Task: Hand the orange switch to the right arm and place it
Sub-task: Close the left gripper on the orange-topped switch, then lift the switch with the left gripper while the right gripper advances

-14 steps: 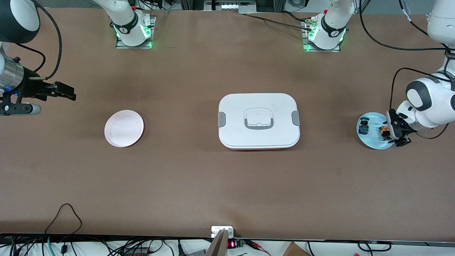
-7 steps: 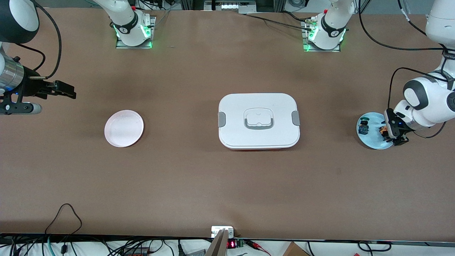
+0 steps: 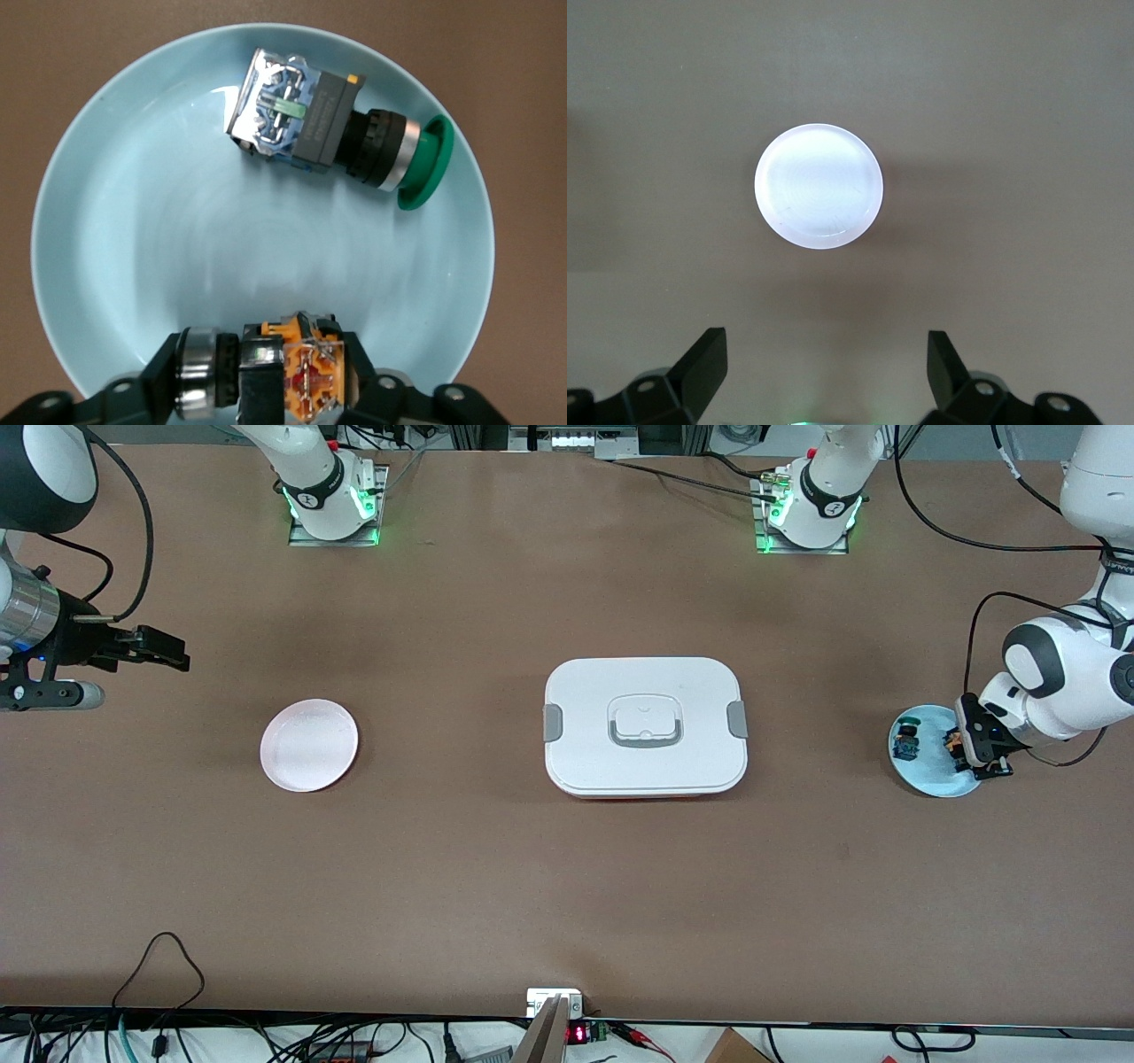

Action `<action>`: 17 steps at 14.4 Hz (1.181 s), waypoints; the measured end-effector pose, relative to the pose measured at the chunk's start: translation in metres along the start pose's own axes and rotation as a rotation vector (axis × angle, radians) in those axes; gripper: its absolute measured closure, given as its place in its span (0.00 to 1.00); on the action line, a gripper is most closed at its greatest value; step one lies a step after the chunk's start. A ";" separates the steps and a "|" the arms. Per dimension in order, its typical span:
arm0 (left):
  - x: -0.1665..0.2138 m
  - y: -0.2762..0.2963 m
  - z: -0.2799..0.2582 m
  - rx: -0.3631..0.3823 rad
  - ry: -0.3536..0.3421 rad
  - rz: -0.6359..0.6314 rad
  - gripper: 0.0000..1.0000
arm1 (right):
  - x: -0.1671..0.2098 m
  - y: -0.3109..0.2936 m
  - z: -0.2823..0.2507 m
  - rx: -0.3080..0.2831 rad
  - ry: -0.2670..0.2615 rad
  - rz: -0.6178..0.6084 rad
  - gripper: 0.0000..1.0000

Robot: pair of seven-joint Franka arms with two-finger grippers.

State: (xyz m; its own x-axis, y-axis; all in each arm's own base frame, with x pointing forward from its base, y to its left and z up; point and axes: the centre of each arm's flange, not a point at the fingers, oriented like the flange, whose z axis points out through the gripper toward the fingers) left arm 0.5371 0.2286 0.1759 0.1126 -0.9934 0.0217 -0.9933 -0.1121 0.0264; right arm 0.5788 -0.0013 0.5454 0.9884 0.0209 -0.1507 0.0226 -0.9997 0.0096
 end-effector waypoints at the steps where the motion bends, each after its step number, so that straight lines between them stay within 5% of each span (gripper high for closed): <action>1: 0.000 0.000 0.000 0.001 0.000 -0.016 0.27 | 0.000 0.000 0.000 0.000 0.000 0.000 0.00; 5: 0.003 -0.002 -0.011 -0.018 0.006 -0.167 0.27 | 0.000 0.000 0.000 0.000 -0.001 0.000 0.00; 10: 0.049 -0.028 -0.062 -0.185 0.059 -0.245 0.27 | 0.000 0.000 0.000 0.000 -0.001 0.000 0.00; 17: 0.148 -0.053 -0.117 -0.317 0.383 -0.222 0.27 | 0.000 0.000 0.001 0.000 -0.002 0.001 0.00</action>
State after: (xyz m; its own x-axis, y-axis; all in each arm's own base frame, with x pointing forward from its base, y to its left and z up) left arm 0.6089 0.0900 0.2948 0.3786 -0.8598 0.3427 -0.8956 -0.2467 0.3703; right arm 0.5790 -0.0015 0.5446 0.9881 0.0203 -0.1525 0.0220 -0.9997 0.0092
